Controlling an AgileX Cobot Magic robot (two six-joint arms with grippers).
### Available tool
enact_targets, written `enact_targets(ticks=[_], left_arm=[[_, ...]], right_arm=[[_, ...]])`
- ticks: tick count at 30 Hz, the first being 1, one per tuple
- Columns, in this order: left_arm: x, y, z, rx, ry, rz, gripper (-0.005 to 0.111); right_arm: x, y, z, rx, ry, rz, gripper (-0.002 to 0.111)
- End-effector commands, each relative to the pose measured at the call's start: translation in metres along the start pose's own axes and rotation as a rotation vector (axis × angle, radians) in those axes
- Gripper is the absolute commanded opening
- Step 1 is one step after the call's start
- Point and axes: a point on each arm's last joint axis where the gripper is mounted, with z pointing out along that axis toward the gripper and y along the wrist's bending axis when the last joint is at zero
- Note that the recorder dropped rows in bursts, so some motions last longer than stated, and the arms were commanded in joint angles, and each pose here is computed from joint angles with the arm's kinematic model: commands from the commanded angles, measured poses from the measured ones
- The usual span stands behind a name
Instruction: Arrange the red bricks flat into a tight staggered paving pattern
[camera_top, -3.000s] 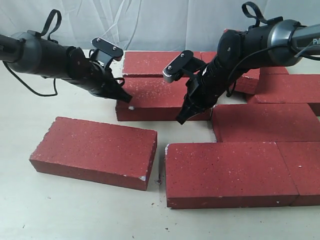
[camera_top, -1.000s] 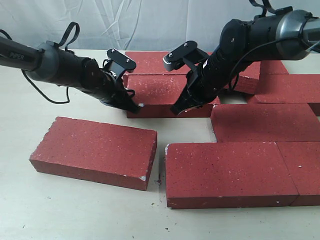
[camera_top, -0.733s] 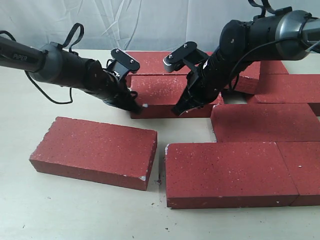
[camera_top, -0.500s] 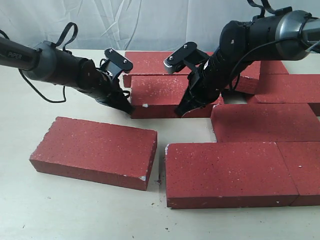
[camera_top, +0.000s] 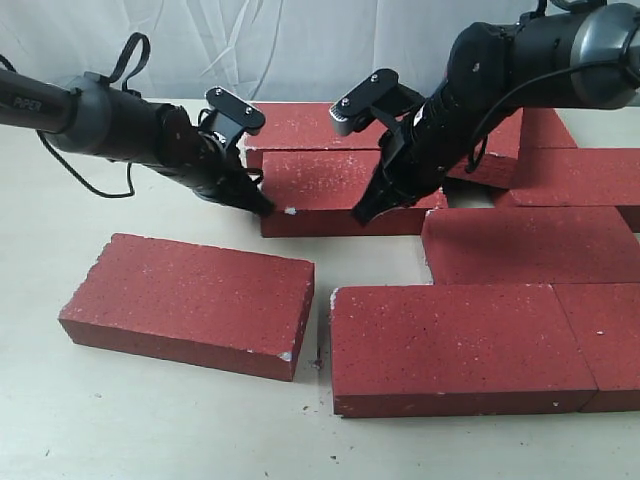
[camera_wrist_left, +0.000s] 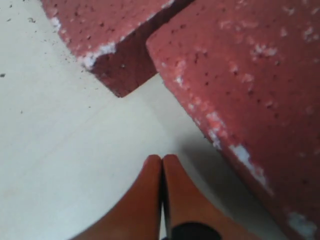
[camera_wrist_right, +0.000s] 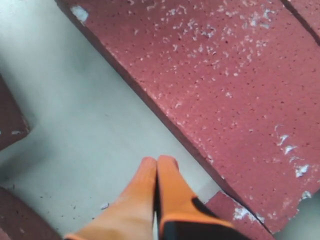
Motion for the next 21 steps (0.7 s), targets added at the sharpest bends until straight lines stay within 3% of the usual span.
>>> enact_targets(ticks=[1, 9, 15, 21], left_arm=[[-0.007, -0.007, -0.001, 0.013, -0.004, 0.023, 0.0], [-0.012, -0.006, -0.001, 0.009, -0.026, 0.004, 0.0], [-0.018, -0.004, -0.001, -0.001, -0.064, -0.02, 0.0], [-0.018, -0.006, 0.007, 0.01, -0.064, -0.071, 0.0]], right_arm=[[-0.002, 0.0, -0.009, 0.007, -0.011, -0.011, -0.001], [-0.001, -0.007, -0.021, 0.035, -0.014, -0.017, -0.001], [0.014, -0.035, -0.036, 0.059, 0.001, 0.092, -0.001], [0.027, -0.051, -0.068, 0.13, -0.094, 0.189, -0.001]])
